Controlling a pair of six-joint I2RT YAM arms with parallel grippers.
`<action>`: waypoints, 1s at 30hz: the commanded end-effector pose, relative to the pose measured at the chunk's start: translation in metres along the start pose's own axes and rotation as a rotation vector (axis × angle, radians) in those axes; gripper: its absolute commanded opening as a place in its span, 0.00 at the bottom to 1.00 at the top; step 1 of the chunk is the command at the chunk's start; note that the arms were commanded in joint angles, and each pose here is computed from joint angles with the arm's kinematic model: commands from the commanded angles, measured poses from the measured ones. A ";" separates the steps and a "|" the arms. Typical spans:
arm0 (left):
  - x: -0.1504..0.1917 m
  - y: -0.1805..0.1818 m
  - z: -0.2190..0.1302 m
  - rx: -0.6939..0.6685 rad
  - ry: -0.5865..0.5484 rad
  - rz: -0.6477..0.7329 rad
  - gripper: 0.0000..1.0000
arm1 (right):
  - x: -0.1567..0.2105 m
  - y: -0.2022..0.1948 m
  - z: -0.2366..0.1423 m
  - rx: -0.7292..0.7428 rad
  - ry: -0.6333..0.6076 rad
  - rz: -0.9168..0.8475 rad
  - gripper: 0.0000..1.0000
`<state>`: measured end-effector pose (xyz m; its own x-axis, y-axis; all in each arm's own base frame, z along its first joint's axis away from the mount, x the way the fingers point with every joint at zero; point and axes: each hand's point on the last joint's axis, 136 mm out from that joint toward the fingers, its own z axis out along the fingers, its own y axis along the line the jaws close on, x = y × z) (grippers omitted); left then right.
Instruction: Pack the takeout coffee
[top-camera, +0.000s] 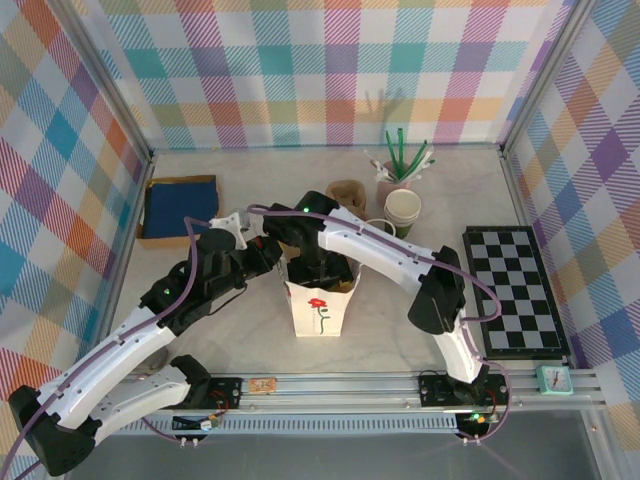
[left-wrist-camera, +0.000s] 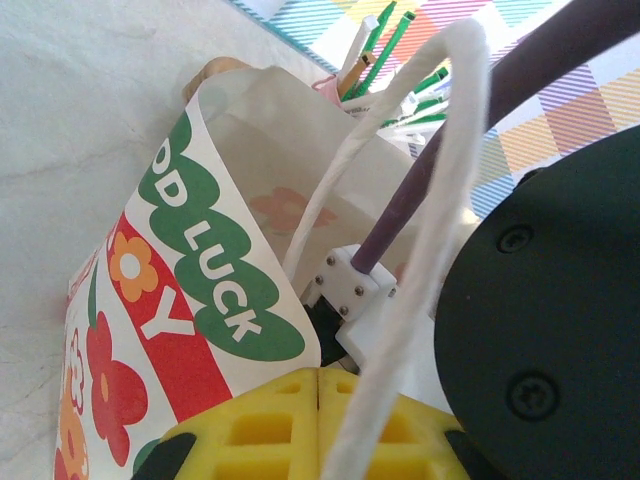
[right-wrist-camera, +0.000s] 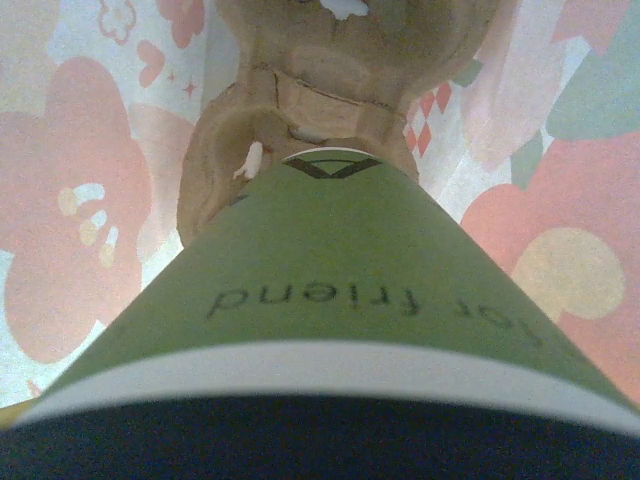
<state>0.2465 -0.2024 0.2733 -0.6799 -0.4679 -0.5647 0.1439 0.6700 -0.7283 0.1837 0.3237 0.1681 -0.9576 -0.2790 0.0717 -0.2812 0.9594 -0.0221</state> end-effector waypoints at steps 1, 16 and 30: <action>0.000 0.005 0.002 -0.019 -0.021 0.006 0.00 | 0.015 -0.005 -0.005 -0.002 0.031 0.005 0.46; -0.005 0.000 0.000 0.004 -0.048 0.009 0.00 | 0.016 -0.001 0.000 -0.030 0.034 0.005 0.46; -0.006 0.002 -0.002 -0.008 -0.052 0.011 0.00 | 0.017 0.001 0.007 -0.044 0.046 0.004 0.45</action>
<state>0.2478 -0.2001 0.2723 -0.6646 -0.4783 -0.5740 0.1405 0.6746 -0.7247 0.1783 0.3294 0.1623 -0.9571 -0.2808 0.0719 -0.2786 0.9596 0.0394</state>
